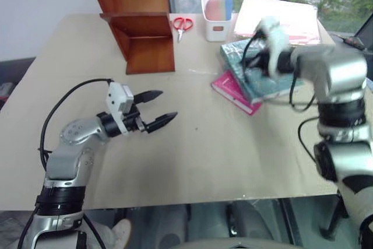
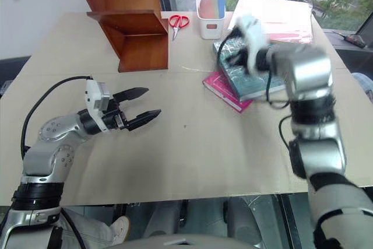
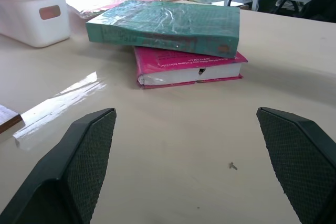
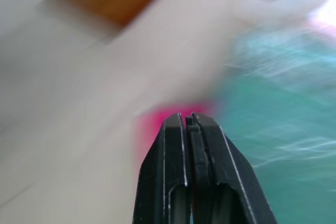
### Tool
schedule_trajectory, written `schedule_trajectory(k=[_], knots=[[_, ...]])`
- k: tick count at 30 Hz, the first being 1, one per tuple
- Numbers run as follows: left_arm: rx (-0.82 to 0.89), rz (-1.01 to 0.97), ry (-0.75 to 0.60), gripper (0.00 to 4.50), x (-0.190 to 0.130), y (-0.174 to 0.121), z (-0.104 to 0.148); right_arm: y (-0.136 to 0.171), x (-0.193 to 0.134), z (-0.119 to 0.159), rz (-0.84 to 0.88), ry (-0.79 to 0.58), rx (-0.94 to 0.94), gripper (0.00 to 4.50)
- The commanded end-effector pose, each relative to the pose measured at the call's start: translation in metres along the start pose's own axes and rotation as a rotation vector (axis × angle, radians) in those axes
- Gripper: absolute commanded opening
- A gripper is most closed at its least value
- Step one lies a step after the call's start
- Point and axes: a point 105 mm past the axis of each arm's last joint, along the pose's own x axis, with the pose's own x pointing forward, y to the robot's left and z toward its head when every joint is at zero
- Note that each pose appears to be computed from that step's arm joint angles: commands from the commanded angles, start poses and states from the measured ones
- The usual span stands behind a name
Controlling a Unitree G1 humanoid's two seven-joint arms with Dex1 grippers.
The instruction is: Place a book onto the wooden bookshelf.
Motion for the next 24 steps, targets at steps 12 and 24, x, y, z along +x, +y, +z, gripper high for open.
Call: schedule_trajectory(k=[12,24], knots=[[0.025,0.029,-0.028,4.5,-0.006,-0.01,0.011,-0.076,0.036,-0.063,-0.386,0.032,0.018,0.15],[0.013,0.045,-0.023,4.5,-0.01,-0.013,0.01,-0.041,0.052,-0.072,-0.133,0.035,0.005,0.15]])
